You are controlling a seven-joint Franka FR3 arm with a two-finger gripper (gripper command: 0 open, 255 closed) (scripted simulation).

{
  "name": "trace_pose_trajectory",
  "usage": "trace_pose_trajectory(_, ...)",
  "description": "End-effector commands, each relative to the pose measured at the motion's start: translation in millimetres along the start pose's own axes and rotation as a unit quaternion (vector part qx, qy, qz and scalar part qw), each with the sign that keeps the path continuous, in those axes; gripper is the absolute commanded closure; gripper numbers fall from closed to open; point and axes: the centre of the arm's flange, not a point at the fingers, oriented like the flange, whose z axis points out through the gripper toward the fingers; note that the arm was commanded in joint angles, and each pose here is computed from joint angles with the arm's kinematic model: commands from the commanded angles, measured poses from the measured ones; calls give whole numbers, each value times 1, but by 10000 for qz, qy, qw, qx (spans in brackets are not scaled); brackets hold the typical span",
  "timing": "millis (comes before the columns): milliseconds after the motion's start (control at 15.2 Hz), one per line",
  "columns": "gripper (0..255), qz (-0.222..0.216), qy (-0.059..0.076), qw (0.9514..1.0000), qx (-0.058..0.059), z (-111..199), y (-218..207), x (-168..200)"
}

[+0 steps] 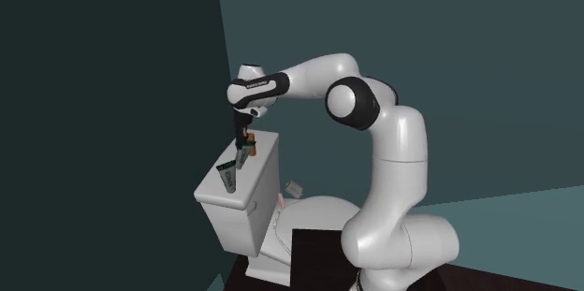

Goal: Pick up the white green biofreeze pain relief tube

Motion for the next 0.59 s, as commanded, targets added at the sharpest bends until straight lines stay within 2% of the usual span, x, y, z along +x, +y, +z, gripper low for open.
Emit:
trace_pose_trajectory(0,255,-1,0,10000,-1,-11,0,-3)
trace_pose_trajectory(396,255,-1,0,10000,-1,-41,1,-11)
trace_pose_trajectory(528,255,-1,0,10000,-1,-42,1,-11)
